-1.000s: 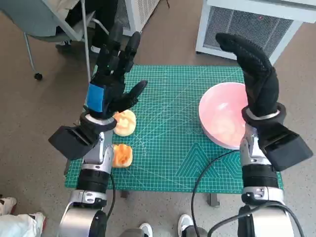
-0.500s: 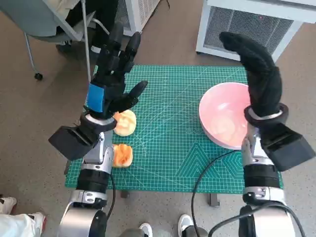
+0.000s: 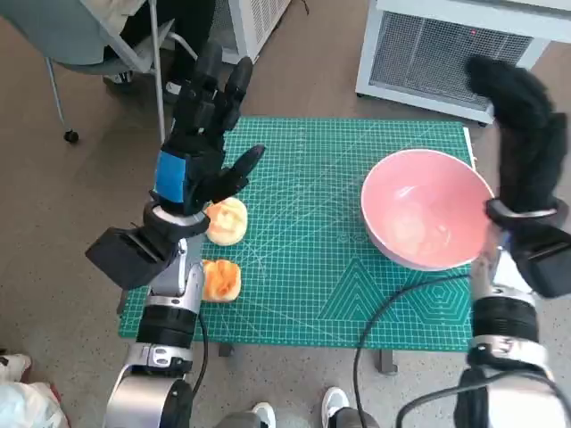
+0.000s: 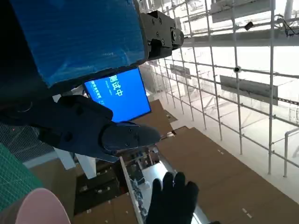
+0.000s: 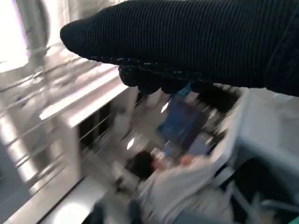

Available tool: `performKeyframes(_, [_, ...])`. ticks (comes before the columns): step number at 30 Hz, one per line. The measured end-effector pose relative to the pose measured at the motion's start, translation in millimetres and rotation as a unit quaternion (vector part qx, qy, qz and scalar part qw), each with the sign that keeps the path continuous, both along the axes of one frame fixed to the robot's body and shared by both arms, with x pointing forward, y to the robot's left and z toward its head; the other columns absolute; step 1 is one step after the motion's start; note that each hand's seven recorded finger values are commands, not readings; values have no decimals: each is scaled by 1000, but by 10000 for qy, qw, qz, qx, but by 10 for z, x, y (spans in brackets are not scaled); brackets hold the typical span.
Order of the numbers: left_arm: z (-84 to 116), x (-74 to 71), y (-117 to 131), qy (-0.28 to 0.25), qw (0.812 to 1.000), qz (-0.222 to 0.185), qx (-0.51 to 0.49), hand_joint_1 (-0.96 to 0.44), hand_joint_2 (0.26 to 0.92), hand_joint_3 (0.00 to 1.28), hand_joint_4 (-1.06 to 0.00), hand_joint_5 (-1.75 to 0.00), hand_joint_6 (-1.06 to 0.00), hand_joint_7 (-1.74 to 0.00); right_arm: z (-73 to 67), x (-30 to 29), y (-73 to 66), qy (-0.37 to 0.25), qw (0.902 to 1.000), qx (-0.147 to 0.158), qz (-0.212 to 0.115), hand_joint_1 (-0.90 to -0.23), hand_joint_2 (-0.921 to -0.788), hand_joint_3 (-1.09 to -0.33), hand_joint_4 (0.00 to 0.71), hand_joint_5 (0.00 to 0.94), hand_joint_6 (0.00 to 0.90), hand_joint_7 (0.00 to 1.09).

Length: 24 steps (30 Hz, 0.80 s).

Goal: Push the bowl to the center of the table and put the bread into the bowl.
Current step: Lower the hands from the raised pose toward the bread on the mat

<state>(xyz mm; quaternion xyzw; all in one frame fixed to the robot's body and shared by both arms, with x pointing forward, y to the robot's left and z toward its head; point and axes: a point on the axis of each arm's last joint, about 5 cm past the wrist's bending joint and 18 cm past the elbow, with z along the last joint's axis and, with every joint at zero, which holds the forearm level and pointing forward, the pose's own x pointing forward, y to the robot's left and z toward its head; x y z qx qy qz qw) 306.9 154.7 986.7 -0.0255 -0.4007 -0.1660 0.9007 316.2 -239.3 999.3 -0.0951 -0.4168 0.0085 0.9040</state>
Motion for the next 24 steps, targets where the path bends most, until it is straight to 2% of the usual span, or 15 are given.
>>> performKeyframes(5, [0,0,6,0,10000,10,-14,-290,921,339,-200,0,-174,-49,-95,-15,-149,483,9969,251,-568,-582,-921,-813,227,3,323,1])
performKeyframes(12, [0,0,10,-1,10000,18,-21,-290,921,339,-201,0,-175,-49,-233,-24,-281,1311,9825,636,-1158,-560,-921,-817,223,1,319,0])
performKeyframes(17, [0,0,13,-1,10000,24,-23,-284,921,340,-201,-1,-176,-50,-319,-29,-336,1873,9689,852,-1373,-555,-921,-812,213,0,294,0])
performKeyframes(22, [1,-1,20,-3,10000,37,-25,-281,921,339,-202,-1,-177,-50,-397,-33,-362,2352,9554,1038,-1450,-559,-921,-805,203,0,295,4])
performKeyframes(24, [2,-1,25,-5,10000,44,-23,-282,921,338,-202,-1,-178,-50,-429,-33,-368,2556,9491,1105,-1471,-534,-921,-811,196,0,297,6])
